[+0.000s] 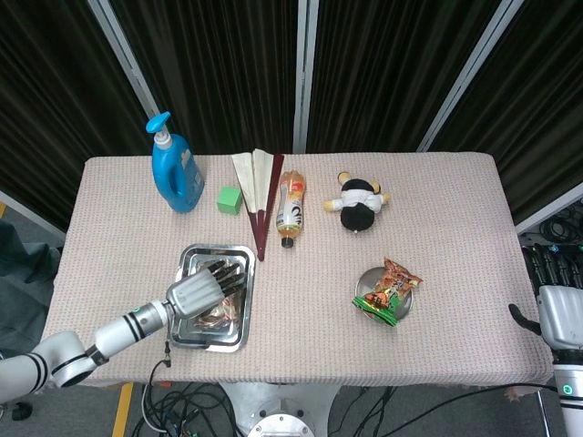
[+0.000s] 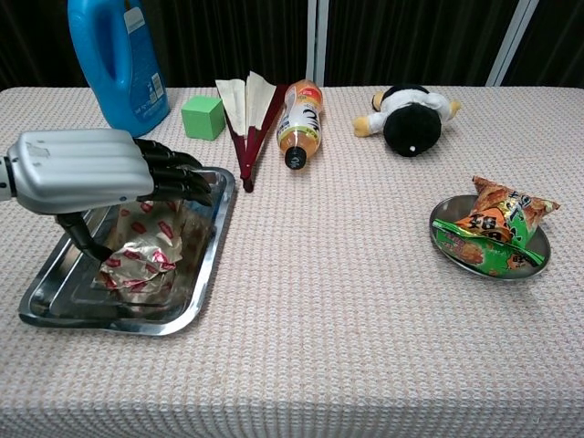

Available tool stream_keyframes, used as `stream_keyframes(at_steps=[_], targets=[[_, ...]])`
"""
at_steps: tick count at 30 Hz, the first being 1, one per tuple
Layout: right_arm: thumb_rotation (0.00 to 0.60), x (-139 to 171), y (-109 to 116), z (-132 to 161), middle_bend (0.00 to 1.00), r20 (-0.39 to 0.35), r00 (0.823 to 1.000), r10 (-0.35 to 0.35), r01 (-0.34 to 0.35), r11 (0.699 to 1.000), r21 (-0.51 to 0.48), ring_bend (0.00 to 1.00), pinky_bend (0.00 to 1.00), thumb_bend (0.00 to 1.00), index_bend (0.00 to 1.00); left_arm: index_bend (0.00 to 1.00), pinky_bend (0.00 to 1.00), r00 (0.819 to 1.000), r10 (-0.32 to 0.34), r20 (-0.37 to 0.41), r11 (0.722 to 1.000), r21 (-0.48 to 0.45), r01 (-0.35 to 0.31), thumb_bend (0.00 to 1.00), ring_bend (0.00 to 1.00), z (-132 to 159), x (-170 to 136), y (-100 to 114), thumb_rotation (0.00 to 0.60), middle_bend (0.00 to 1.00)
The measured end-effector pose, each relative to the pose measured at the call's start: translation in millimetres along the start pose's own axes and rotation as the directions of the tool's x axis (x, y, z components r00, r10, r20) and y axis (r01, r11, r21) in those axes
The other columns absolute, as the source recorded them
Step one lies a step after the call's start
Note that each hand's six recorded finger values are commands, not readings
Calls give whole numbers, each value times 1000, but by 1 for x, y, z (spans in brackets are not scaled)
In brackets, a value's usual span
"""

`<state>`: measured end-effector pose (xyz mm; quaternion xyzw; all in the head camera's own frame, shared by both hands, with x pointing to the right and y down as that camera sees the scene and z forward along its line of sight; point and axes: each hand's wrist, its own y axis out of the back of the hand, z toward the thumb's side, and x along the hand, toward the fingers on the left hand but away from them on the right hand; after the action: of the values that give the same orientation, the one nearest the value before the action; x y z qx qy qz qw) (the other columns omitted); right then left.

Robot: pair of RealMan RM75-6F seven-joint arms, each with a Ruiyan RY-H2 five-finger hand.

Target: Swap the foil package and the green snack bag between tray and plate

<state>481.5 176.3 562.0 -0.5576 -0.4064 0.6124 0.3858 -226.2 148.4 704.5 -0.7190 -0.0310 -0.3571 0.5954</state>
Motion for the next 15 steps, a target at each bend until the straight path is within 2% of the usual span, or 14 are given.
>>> stream_keyframes(at_steps=[6,9,15], targets=[[600,-3,-1,-3,0,8,1000,0,0,1000,-7,0,0,137,0,159,203,1000,-10,25,1000,6,9,63,36,4,4,-5,600,130],[600,-3,-2,-4,0,8,1000,2,-2,1000,-8,0,0,137,0,223,251,1000,11,21,1000,3,-11,84,91,4,6,-3,600,186],[600,-3,-3,-4,0,9,1000,4,-4,1000,-12,0,0,139,0,477,433,995,99,20,995,-15,-98,141,303,7,7,9,600,426]])
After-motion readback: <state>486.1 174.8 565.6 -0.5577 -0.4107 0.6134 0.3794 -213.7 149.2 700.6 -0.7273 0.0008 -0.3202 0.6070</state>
